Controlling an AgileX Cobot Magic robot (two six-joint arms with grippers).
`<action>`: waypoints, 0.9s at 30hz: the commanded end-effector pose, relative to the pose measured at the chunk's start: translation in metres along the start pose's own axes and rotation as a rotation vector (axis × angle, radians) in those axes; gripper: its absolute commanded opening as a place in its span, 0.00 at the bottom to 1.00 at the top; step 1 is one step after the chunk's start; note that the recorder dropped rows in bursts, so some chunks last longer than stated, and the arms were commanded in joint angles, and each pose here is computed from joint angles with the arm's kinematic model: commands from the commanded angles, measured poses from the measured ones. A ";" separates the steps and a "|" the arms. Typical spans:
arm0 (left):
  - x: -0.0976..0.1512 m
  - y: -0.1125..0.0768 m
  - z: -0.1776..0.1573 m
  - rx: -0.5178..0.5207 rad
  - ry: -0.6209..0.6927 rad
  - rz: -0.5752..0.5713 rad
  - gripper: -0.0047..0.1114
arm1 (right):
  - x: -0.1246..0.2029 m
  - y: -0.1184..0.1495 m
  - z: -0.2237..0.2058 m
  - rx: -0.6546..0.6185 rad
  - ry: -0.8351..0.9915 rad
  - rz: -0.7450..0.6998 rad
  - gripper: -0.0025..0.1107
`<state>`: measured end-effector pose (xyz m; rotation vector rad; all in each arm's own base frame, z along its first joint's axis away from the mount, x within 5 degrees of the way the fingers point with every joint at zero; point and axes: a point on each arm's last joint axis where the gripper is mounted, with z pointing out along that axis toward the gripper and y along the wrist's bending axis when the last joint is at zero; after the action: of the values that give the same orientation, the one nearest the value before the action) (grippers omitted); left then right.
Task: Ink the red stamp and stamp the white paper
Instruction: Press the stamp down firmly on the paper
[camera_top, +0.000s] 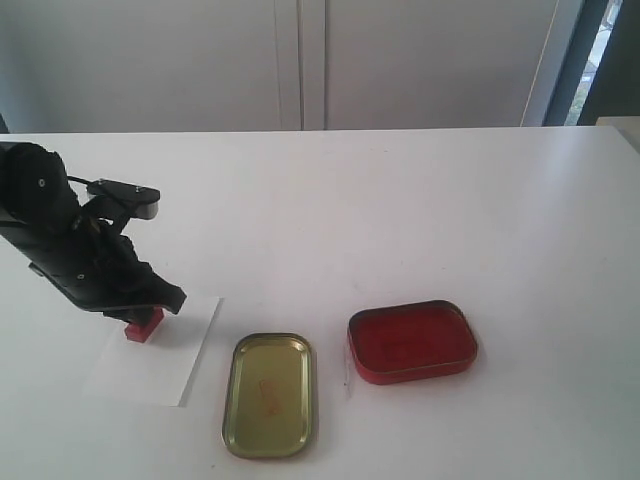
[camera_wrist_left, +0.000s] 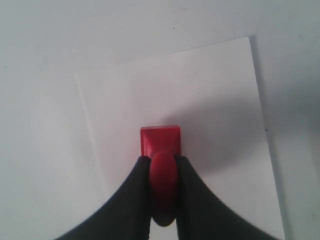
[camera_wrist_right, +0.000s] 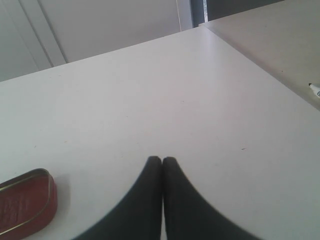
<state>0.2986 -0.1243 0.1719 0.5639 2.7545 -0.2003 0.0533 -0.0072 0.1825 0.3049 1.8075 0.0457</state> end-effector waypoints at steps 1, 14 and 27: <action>0.000 -0.001 -0.002 0.004 -0.010 -0.004 0.04 | 0.000 0.000 0.000 0.003 -0.007 0.001 0.02; 0.004 0.003 0.029 -0.018 0.054 0.022 0.04 | 0.000 0.000 0.000 0.003 -0.007 0.001 0.02; 0.014 0.004 0.042 -0.010 0.153 0.016 0.04 | 0.000 0.000 0.000 0.003 -0.007 0.001 0.02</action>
<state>0.3129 -0.1277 0.1519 0.5807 2.7364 -0.1670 0.0533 -0.0072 0.1825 0.3049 1.8075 0.0457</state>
